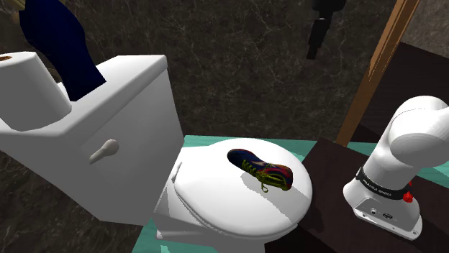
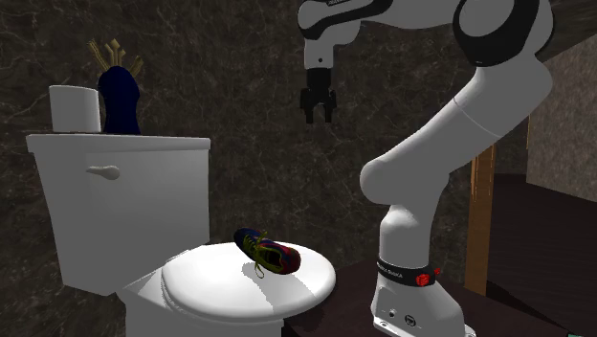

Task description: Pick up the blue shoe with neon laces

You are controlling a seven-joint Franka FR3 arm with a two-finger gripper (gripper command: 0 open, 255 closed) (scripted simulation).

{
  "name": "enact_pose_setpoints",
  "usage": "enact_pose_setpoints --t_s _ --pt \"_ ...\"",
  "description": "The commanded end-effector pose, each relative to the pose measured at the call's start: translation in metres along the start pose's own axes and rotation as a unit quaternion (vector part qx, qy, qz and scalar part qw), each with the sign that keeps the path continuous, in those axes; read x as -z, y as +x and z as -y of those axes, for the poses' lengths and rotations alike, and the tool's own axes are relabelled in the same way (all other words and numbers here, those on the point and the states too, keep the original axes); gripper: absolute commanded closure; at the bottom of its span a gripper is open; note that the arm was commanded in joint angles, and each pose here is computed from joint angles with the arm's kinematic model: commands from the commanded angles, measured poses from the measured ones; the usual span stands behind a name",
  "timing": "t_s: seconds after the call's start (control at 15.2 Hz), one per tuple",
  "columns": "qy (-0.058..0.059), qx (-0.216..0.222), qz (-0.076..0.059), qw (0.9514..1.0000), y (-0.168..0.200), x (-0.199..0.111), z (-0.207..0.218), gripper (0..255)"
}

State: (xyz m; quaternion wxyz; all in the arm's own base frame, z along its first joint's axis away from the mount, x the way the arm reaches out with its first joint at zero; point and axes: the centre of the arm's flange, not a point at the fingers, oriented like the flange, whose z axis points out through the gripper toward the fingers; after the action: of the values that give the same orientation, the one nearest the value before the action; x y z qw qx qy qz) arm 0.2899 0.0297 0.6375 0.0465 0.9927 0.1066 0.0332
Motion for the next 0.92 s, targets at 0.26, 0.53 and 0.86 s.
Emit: enact_pose_setpoints --t_s 0.26,0.53,0.86 --pt "0.007 -0.009 -0.005 0.9999 0.01 -0.044 0.025 0" --pt "0.015 -0.018 -0.01 0.9997 0.021 -0.087 0.05 0" --pt "0.024 -0.029 -0.016 0.9992 0.035 -0.141 0.082 0"
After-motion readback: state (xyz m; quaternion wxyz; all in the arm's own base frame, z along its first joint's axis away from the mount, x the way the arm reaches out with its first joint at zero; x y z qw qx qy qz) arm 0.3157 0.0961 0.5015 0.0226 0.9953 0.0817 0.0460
